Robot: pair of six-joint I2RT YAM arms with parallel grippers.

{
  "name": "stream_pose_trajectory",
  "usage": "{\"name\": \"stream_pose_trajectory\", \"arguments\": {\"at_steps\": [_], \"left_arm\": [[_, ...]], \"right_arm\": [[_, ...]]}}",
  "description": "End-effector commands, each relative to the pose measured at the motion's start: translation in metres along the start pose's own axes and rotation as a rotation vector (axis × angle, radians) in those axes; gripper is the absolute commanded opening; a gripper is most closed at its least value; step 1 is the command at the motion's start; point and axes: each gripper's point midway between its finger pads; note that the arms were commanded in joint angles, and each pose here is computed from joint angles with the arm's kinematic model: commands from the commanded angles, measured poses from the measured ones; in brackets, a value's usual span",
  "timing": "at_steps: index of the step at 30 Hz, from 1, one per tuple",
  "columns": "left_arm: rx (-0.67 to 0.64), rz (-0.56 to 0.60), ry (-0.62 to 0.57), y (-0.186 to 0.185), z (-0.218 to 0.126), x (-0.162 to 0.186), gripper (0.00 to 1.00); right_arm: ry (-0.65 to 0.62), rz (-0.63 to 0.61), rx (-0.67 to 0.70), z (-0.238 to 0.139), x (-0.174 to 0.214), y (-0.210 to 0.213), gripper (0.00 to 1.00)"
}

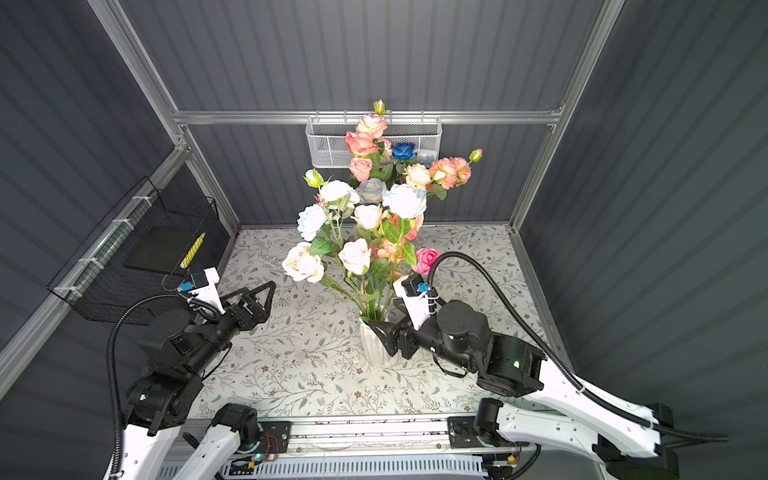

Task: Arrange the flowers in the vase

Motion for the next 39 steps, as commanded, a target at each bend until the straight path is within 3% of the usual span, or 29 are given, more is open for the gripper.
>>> {"name": "stream_pose_trajectory", "arguments": {"at_steps": [1, 12, 15, 21, 26, 29, 30, 35, 39], "left_arm": [[-0.007, -0.014, -0.007, 0.003, 0.006, 0.001, 1.0], [-0.095, -0.025, 0.011, 0.023, 0.017, 0.009, 1.0], [-0.165, -0.027, 0.022, 0.038, 0.022, 0.015, 1.0], [-0.352, -0.028, 0.087, 0.077, 0.041, 0.036, 1.0], [-0.512, 0.035, 0.196, 0.116, 0.066, 0.066, 1.0], [-0.693, 0.047, 0.196, 0.154, 0.076, 0.079, 1.0], [-0.697, 0.069, 0.201, 0.159, 0.084, 0.081, 1.0], [-0.892, 0.233, 0.167, 0.207, 0.105, 0.075, 1.0], [-0.966, 0.361, 0.171, 0.237, 0.123, 0.086, 1.0]], "right_arm": [[0.081, 0.028, -0.043, -0.004, 0.028, 0.003, 0.98], [0.143, 0.119, -0.06, -0.027, 0.09, -0.014, 0.99], [0.139, 0.157, 0.068, -0.026, 0.108, -0.042, 0.99], [0.015, 0.281, 0.451, -0.037, 0.119, -0.114, 0.99], [-0.128, 0.326, 0.564, -0.043, 0.111, -0.137, 0.99], [-0.189, 0.336, 0.65, -0.048, 0.111, -0.153, 0.99], [-0.202, 0.333, 0.667, -0.049, 0.11, -0.157, 0.99], [-0.213, 0.355, 0.679, -0.038, 0.106, -0.173, 0.99], [-0.191, 0.373, 0.791, -0.04, 0.102, -0.196, 0.99]]}}
Point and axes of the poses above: each gripper's point midway between its finger pads, its own z axis out along the fingers, its own y axis along the line the jaws close on, x = y × z, and after that the axes turned 3 degrees about z, right-handed
